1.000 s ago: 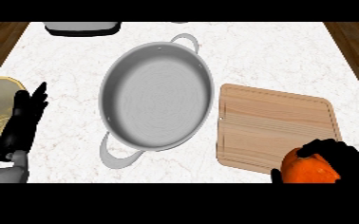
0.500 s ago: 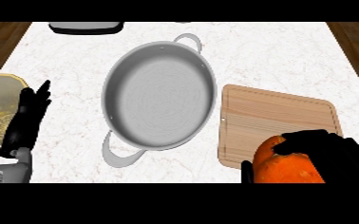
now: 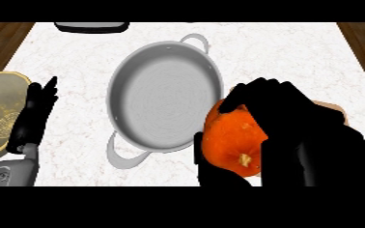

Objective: Pick the squash from the cutting board and place it in the pot

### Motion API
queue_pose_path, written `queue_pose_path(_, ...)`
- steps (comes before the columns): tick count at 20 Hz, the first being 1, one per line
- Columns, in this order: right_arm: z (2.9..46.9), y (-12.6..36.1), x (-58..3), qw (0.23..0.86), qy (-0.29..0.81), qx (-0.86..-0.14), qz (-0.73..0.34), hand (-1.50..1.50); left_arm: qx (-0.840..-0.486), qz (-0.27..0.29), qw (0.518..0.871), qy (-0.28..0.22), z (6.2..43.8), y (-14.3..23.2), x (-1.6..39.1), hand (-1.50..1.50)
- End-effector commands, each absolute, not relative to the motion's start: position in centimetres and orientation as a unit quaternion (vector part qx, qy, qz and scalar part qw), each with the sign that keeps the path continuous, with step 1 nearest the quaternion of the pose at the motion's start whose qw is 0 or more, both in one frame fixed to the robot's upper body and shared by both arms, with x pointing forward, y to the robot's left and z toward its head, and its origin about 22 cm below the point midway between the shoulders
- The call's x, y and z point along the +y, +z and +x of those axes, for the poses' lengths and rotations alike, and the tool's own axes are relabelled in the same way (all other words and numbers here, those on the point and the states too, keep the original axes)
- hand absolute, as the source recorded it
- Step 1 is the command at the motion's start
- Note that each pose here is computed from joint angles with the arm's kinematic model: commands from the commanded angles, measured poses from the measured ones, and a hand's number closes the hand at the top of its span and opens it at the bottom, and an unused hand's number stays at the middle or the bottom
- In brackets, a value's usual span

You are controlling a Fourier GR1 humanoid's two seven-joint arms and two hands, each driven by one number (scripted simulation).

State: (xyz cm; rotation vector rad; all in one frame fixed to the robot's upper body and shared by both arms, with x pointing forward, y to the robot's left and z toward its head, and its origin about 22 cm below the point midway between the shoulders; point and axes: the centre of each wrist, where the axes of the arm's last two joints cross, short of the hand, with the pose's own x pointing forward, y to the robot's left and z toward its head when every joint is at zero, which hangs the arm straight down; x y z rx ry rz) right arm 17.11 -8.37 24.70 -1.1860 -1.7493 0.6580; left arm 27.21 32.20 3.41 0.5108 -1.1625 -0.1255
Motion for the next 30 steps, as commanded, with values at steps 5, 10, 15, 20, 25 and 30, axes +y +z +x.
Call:
queue_pose_path(5, 23.3, 26.3, -3.5, 0.537, 0.298, -0.640, -0.460, 1.50, -0.548, 0.237, 0.799, -0.065, 27.4, 2.8, 32.0, 0.00)
queue_pose_path(10, 27.3, 25.2, -2.4, 0.579, 0.322, -0.616, -0.427, 1.50, -0.544, 0.238, 0.802, -0.060, 27.1, 3.6, 33.1, 0.00)
queue_pose_path(15, 29.8, 22.5, -2.1, 0.648, 0.297, -0.588, -0.382, -1.50, -0.547, 0.238, 0.800, -0.069, 27.1, 2.9, 33.0, 0.00)
queue_pose_path(20, 30.9, 19.6, -0.4, 0.657, 0.256, -0.627, -0.332, -1.50, -0.555, 0.227, 0.797, -0.069, 28.0, 4.0, 31.5, 0.00)
queue_pose_path(25, 31.2, 21.5, -1.7, 0.650, 0.131, -0.697, -0.273, -1.50, -0.555, 0.235, 0.795, -0.065, 28.1, 3.6, 32.1, 0.00)
queue_pose_path(30, 31.3, 20.2, -3.4, 0.621, 0.018, -0.735, -0.271, -1.50, -0.550, 0.241, 0.797, -0.065, 25.9, 2.7, 32.6, 0.00)
